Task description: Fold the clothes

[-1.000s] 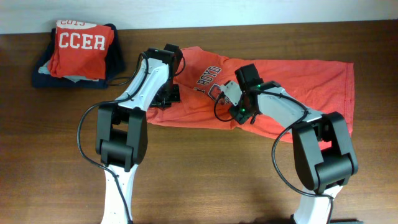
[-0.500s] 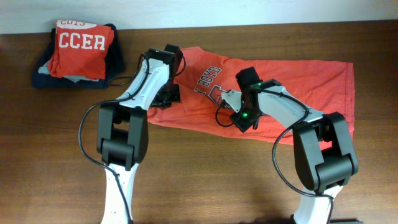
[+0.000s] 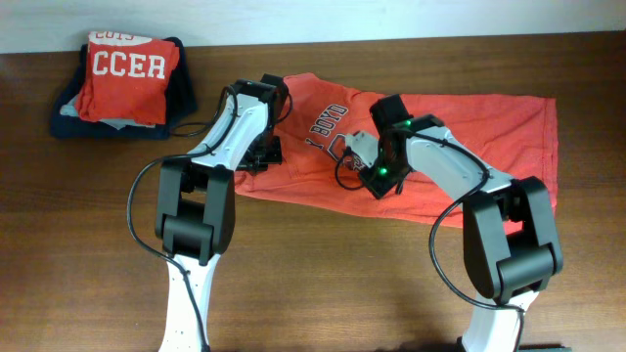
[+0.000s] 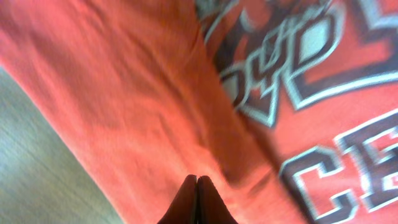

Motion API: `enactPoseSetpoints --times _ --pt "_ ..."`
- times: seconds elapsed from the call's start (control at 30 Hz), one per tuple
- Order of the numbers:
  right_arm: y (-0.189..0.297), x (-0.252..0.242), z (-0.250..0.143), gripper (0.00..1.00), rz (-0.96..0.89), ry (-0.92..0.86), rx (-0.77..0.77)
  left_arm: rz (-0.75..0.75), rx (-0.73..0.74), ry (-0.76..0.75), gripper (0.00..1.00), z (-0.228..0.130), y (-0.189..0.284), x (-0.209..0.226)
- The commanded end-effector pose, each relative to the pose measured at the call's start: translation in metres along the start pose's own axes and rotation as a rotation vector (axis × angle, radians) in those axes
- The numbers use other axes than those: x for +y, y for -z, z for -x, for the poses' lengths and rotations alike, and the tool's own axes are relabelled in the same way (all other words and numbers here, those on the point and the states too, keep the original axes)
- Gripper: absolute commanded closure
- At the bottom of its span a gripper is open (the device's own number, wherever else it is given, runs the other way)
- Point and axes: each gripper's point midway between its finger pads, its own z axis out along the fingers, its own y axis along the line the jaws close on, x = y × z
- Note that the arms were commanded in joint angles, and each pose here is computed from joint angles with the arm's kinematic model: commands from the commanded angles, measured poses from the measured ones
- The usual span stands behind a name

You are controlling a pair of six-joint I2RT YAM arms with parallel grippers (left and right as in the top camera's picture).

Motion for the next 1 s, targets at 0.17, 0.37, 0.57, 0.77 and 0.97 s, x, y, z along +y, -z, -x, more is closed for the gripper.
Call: enactPoseSetpoints --times 0.17,0.37,0.57,0.77,0.97 --pt "-0.004 0.005 0.009 0.96 0.032 0.016 -0.025 0.041 0.023 0.010 1.00 -0.004 -0.013 0.006" --pt "-0.009 0.009 0.010 0.96 0.061 0.021 -0.032 0.041 0.023 0.010 1.00 -0.003 -0.013 0.006" --pt "-0.020 0.003 0.010 0.96 0.050 0.039 -0.022 0.041 0.024 0.010 1.00 -0.004 -0.013 0.006" --pt "-0.017 -0.018 0.025 0.96 -0.034 0.045 -0.082 0.041 0.024 0.010 0.99 -0.004 -0.013 0.006" --pt "-0.007 -0.065 0.042 0.96 -0.201 -0.082 -0.171 0.042 0.025 0.009 1.00 -0.004 -0.013 0.006"
